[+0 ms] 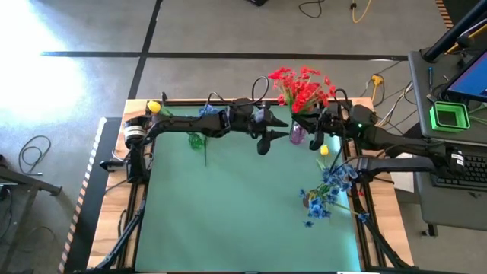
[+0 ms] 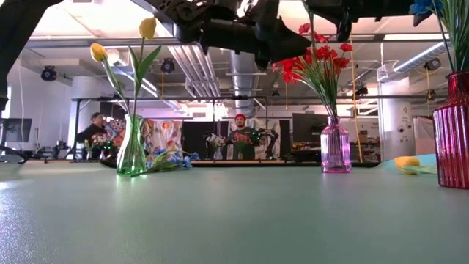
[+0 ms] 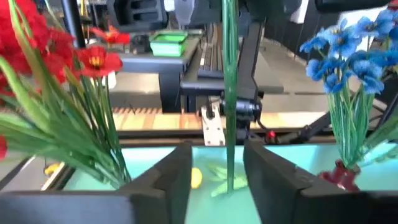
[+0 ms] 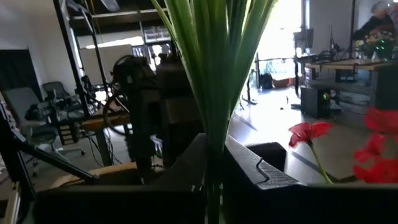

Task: Sort flowers into vase by color
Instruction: Put the red flower into the purple vase

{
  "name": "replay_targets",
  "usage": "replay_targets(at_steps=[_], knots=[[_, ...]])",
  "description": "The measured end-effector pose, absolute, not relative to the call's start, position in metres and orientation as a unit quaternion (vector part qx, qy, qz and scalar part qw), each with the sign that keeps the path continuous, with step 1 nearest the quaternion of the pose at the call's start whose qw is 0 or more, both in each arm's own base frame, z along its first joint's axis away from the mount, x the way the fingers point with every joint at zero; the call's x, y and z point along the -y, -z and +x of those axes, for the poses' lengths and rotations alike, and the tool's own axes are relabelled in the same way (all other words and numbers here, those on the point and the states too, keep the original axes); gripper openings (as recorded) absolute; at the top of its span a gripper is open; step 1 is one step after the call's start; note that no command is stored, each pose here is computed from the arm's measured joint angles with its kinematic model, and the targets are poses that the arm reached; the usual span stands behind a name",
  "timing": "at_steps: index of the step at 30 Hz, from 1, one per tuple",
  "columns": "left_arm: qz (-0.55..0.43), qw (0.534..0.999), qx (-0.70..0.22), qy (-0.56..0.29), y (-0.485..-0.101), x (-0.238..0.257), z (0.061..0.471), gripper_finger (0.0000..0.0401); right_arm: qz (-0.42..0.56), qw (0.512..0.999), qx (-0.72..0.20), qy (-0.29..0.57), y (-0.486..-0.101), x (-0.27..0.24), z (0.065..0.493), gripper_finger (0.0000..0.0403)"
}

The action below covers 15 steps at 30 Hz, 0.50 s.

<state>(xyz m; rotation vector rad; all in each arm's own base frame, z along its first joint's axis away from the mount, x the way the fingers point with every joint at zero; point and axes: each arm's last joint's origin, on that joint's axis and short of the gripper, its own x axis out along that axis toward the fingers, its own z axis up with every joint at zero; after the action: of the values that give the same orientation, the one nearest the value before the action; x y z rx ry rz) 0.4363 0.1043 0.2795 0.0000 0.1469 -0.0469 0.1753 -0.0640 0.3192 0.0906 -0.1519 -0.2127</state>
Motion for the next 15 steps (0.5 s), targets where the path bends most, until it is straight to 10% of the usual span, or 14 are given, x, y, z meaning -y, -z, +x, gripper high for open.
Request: replay_targets(at_steps=[15], knots=[[0.014,0.997,-0.059,0.045,-0.293,-0.091,0.401,0.0205,-0.007,0.973,0.134,0.189,-0.297,0.048,0.121,0.0019]])
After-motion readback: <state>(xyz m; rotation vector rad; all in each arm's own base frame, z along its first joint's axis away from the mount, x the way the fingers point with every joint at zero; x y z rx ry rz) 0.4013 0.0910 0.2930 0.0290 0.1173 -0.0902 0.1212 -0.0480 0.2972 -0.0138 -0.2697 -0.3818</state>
